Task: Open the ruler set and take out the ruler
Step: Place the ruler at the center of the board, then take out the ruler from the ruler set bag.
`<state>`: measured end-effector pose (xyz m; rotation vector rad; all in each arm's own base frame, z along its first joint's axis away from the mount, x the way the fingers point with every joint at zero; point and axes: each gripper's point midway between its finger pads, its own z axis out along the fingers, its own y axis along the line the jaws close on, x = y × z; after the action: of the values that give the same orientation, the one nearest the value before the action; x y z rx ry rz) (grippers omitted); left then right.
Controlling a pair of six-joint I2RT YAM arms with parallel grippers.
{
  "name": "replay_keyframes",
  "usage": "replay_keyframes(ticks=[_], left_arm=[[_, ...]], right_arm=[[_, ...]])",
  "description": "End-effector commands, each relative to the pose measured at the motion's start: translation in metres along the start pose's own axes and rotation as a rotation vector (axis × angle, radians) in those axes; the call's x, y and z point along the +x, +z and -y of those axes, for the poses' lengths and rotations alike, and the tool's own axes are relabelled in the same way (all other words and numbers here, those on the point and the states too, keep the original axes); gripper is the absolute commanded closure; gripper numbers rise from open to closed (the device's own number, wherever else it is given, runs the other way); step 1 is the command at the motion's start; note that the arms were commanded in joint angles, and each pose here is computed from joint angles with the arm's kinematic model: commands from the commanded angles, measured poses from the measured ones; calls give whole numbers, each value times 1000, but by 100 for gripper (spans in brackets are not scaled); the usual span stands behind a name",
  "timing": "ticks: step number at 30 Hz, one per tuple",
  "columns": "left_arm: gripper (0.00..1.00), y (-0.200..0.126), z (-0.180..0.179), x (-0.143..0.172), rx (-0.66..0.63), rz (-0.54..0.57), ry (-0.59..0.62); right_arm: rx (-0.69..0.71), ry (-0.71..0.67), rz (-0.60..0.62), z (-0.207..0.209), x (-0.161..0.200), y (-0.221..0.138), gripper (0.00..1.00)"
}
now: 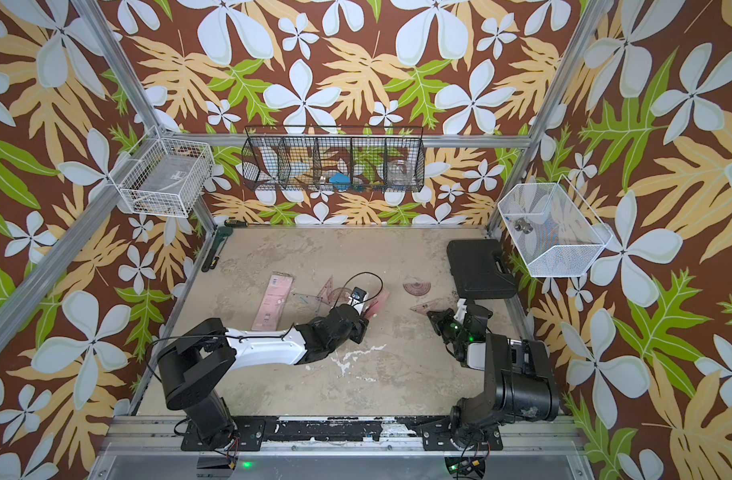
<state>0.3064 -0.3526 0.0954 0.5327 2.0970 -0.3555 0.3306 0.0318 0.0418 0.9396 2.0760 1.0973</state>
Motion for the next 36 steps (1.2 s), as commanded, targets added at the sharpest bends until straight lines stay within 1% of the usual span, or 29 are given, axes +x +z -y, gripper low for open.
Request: replay_keyframes(ticks=[1,2,3,6,8,11,12,13,15,16,19,20,21,22,24,29,33,36], left_arm=[[100,-2,0,-4,1,17,-5],[100,-2,0,-4,1,16,-7],[100,-2,0,-3,3,13,-6],[100,-2,0,-3,5,16,-10],[100,-3,0,-4,5,16,-11],[100,-3,0,-3,4,15,-7],[100,-3,0,-2,4,12,-5],[100,-3,0,-1,5,11,-4],[100,-2,1,0,9,10,-4],[100,-1,1,1,10,9,-5],[100,0,2,1,13,6,-2],[100,0,2,1,15,6,-4],[100,0,3,0,16,8,-3],[100,0,3,0,16,8,-4],[100,0,4,1,20,8,-3],[100,2,5,0,26,6,-2],[100,3,5,2,24,3,-4],[100,2,3,2,18,5,-5]], right_arm=[[27,-25,-25,10,4,1,94],[22,-28,-33,9,5,2,85],[20,-27,-37,9,5,3,79],[20,-32,-32,6,2,2,62],[34,-49,-14,2,-1,-2,56],[60,-108,34,-11,-11,-15,55],[41,-140,51,-22,-14,-20,56],[-5,-178,58,-39,-15,-25,61],[-106,-281,43,-76,-8,-32,76],[-132,-345,29,-92,0,-33,80],[-97,-460,2,-115,21,-36,86],[-127,-479,-12,-123,28,-37,88],[-162,-493,-30,-131,37,-37,92],[-215,-511,-75,-140,51,-37,97],[-285,-559,-142,-157,75,-35,100],[-289,-707,-284,-176,128,-18,100],[-242,-729,-290,-177,144,3,100],[-157,-708,-291,-157,144,22,100]])
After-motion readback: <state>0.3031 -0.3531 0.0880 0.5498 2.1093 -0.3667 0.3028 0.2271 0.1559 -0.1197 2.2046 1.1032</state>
